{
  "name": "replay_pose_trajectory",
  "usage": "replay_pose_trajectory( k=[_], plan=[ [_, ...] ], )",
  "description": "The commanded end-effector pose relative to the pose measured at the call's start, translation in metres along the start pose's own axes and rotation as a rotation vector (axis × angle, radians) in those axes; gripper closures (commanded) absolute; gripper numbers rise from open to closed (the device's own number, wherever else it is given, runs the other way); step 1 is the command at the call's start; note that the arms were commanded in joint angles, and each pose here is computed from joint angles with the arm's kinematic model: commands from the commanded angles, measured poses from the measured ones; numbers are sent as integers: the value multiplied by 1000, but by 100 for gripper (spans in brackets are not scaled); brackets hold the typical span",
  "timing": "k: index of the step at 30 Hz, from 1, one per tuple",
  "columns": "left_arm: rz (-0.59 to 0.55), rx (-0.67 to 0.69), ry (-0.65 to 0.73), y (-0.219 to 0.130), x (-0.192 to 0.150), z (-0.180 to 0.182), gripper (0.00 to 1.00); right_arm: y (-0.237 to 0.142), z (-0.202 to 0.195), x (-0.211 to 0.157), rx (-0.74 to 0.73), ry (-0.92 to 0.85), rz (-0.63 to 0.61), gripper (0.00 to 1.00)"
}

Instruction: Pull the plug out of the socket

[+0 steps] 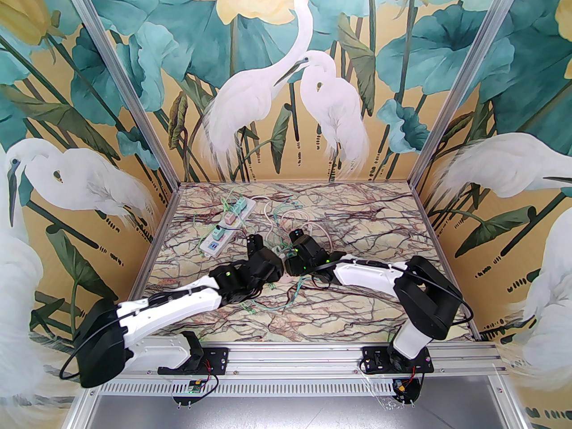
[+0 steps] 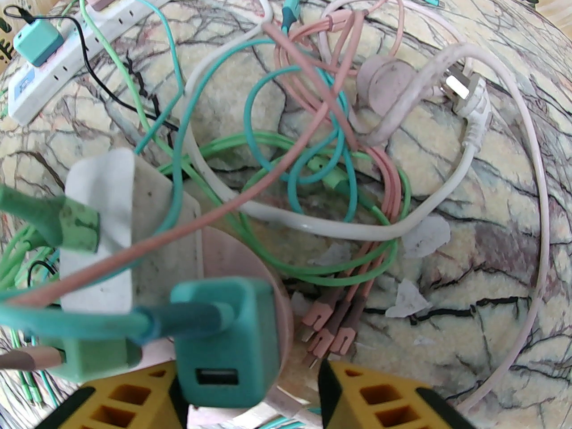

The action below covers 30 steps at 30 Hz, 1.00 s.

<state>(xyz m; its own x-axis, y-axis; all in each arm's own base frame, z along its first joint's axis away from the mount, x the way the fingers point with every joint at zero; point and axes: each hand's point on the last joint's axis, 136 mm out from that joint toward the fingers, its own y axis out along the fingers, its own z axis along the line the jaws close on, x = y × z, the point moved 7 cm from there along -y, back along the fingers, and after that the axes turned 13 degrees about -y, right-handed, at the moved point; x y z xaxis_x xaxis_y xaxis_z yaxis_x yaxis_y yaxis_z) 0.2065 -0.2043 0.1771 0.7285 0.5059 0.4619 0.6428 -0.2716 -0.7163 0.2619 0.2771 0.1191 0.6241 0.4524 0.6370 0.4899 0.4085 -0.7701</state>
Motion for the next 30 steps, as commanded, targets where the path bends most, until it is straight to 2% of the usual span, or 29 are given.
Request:
replay_pose_trajectory(
  k=[1,6,19,25,30],
  plan=[
    [68,-51,-96,6,4,11,46,0,5,10,-25,-51,-25,46],
    [98,-96,-157,13,13,13,47,1,8,12,-31,-89,-36,47],
    [127,-63,-222,38,21,23,52,9,10,13,-35,-146,-37,53],
    [103,-56,-240,30,23,29,51,8,9,13,-40,-144,-35,54],
    [73,-37,-223,20,27,33,50,-13,10,21,3,-128,-85,50]
  ],
)
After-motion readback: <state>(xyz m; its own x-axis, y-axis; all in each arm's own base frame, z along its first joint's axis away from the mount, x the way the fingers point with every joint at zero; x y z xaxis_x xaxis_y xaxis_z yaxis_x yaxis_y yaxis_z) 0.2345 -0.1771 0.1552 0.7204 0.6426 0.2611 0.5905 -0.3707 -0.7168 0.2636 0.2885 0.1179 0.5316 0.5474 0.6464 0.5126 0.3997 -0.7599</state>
